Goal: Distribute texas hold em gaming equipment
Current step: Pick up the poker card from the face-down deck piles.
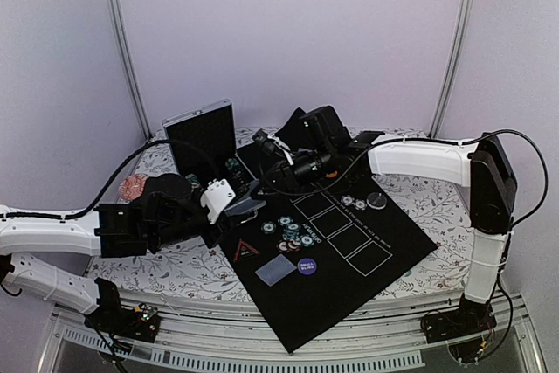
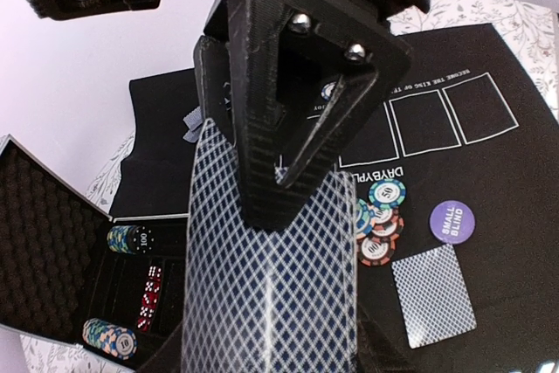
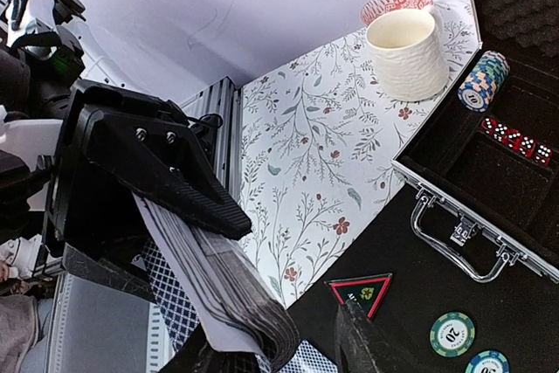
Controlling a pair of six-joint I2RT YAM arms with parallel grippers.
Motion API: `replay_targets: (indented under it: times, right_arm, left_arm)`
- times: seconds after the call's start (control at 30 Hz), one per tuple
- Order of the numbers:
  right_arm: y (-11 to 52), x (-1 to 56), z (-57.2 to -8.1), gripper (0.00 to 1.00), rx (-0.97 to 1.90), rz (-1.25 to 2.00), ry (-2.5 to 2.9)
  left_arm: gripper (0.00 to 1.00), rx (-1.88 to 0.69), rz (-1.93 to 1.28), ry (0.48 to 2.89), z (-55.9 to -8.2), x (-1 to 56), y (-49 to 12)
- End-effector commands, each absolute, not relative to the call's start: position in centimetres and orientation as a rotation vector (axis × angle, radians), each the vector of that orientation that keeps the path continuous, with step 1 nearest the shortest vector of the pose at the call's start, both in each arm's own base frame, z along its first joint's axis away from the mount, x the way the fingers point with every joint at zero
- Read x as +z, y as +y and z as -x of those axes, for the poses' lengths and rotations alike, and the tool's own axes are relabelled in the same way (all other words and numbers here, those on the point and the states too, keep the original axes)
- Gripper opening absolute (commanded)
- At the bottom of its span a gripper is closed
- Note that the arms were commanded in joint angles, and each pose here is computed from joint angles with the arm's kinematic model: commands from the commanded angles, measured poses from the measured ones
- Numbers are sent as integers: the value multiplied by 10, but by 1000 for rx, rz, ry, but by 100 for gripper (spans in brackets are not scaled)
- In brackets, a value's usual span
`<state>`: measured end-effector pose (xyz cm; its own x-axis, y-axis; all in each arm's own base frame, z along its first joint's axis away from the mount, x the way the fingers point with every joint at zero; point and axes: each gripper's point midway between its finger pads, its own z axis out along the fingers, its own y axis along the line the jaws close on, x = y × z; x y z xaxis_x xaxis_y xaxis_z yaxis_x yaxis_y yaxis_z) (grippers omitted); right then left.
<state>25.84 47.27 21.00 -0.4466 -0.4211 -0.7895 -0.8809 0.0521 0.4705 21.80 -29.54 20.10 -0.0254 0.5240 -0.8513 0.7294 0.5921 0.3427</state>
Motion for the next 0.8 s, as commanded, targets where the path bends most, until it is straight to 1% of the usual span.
replay_targets:
  times: [0.0, 0.2, 0.3, 0.4, 0.47, 0.5, 0.63, 0.77]
  right_arm:
    - [465, 222, -264, 40, 1285, 1287, 1910]
    - [460, 226, -267, 34, 1216, 1298, 1908]
    - [459, 229, -267, 29, 1206, 1299, 1906]
    - [458, 233, -267, 21, 1200, 1305, 1909]
    - [457, 233, -268, 20, 1183, 1307, 1920]
    - [456, 233, -268, 15, 1177, 1307, 1924]
    - [455, 233, -267, 3, 1173, 1319, 1930]
    - [450, 238, -268, 2, 1139, 1318, 1934]
  left_arm:
    - [42, -248, -1016, 1642, -217, 217, -298]
    - [42, -249, -1012, 1650, -217, 216, -297]
    - [42, -251, -1011, 1650, -217, 217, -297]
    - [42, -251, -1014, 1650, -216, 217, -297]
    - [42, -249, -1011, 1652, -217, 216, -297]
    - [42, -250, -1012, 1653, -216, 216, -296]
    - [42, -250, -1011, 1655, -216, 216, -296]
    - [42, -248, -1011, 1658, -217, 214, -296]
